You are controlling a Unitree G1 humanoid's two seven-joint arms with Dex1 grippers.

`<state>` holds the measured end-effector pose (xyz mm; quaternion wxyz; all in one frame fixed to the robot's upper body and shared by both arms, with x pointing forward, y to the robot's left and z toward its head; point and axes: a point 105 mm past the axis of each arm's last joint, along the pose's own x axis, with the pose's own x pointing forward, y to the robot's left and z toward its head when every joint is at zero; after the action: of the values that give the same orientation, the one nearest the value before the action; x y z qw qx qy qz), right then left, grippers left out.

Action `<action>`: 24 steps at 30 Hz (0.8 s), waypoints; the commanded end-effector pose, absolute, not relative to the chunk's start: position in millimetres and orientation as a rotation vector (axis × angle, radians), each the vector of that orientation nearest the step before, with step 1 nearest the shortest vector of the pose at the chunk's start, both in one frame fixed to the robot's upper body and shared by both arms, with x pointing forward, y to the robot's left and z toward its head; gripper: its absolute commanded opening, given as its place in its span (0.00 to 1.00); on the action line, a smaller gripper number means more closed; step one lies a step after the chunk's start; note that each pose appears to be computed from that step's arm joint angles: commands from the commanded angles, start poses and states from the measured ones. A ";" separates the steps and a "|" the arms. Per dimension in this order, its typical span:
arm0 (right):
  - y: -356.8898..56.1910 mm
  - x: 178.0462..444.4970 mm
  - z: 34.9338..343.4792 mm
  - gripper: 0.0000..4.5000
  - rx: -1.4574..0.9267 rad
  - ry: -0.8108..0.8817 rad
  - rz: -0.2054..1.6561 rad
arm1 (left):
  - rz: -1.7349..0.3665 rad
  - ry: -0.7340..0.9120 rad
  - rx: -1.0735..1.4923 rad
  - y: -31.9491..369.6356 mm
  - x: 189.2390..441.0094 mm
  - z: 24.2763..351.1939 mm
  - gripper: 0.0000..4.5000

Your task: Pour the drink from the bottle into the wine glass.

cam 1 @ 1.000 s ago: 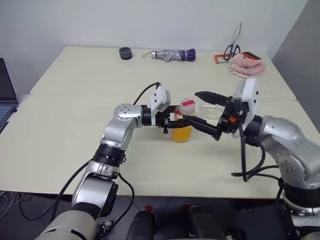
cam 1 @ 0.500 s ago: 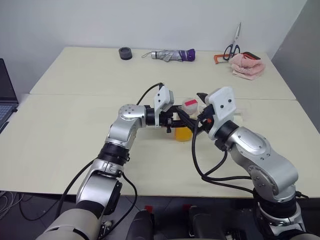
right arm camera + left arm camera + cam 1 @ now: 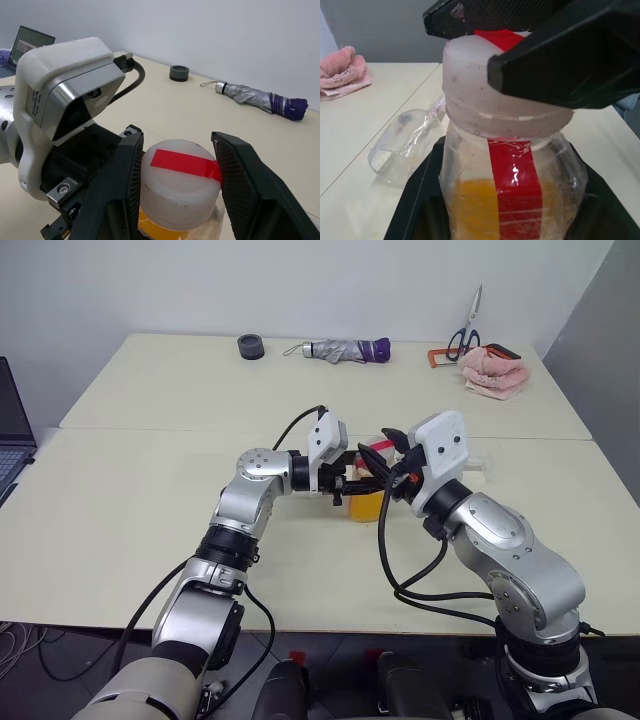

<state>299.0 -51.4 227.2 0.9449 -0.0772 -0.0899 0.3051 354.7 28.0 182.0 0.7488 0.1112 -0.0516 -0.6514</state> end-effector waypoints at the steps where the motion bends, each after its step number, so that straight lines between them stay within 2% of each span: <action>1: -41.5 292.3 231.8 0.40 -0.176 -0.224 0.747 | -1.436 -0.182 0.261 23.5 351.7 197.1 0.43; 9: -45.4 298.6 221.5 0.40 -0.269 -0.185 1.004 | -1.449 -0.192 0.253 25.2 349.1 204.2 0.43; 15: -59.1 292.6 215.1 0.40 -0.327 -0.126 1.291 | -1.500 -0.201 0.256 27.5 338.9 209.7 0.43; 19: -71.8 302.6 220.5 0.40 -0.359 -0.071 1.349 | -1.512 -0.205 0.249 28.8 336.6 213.6 0.43; 24: -75.3 299.7 224.4 0.40 -0.348 -0.071 1.342 | -1.497 -0.208 0.244 29.9 337.7 214.6 0.43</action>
<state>308.6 -76.1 232.7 0.7822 -0.1595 -0.0502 0.6002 337.6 26.3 180.1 0.7170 0.1118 -0.0329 -0.6873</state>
